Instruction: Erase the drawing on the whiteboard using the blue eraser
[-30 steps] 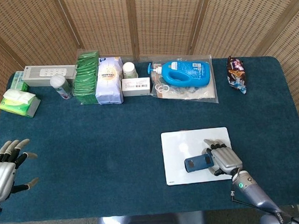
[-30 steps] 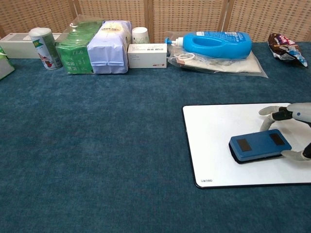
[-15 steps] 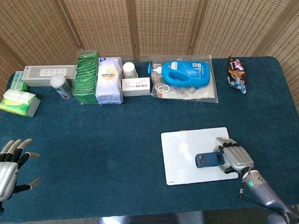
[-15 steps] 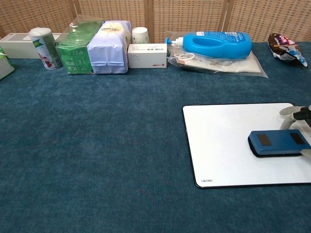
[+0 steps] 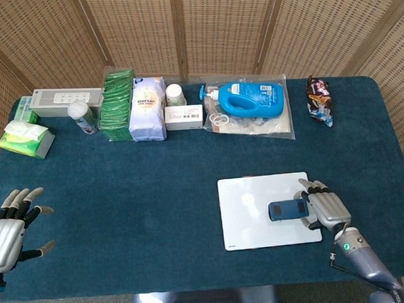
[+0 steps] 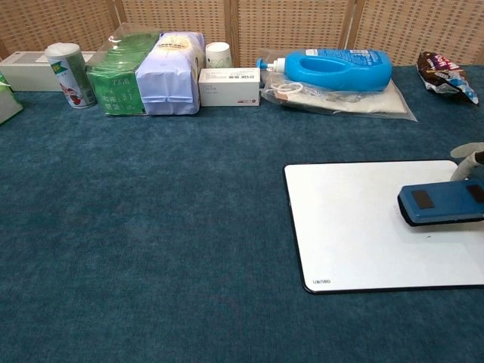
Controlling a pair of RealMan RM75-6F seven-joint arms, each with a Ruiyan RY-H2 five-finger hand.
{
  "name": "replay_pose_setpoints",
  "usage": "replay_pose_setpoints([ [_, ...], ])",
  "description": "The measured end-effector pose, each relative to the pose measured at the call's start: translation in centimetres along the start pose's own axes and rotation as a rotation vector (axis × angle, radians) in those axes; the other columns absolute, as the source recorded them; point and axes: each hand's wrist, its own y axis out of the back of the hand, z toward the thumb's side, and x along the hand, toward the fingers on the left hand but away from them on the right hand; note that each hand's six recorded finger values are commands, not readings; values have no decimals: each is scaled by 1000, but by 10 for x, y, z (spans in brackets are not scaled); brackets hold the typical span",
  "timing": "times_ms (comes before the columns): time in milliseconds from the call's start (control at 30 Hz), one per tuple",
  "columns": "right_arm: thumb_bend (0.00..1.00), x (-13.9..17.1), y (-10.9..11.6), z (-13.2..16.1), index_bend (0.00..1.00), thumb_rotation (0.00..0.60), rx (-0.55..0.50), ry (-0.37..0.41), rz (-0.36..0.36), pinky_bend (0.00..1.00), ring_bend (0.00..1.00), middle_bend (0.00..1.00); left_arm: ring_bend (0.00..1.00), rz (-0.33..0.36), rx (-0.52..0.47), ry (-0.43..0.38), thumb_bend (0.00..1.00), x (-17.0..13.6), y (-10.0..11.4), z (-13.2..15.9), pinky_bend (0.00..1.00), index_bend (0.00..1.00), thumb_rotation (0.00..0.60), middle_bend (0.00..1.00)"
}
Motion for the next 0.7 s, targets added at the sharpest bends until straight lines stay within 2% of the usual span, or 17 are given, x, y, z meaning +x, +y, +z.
replay_pose_setpoints([
  [300, 378, 2, -26, 36, 613, 600, 21, 92, 69, 0, 0, 33, 73, 1, 2, 5, 173, 0, 1, -2, 0, 349, 600, 116],
  [467, 379, 0, -31, 37, 613, 600, 24, 95, 80, 0, 0, 34, 72, 5, 1, 10, 173, -1, 2, -4, 0, 349, 600, 116],
  [700, 378, -3, -37, 25, 615, 600, 41, 72, 83, 0, 0, 34, 72, 7, 0, 5, 173, -1, 3, -2, 0, 349, 600, 116],
])
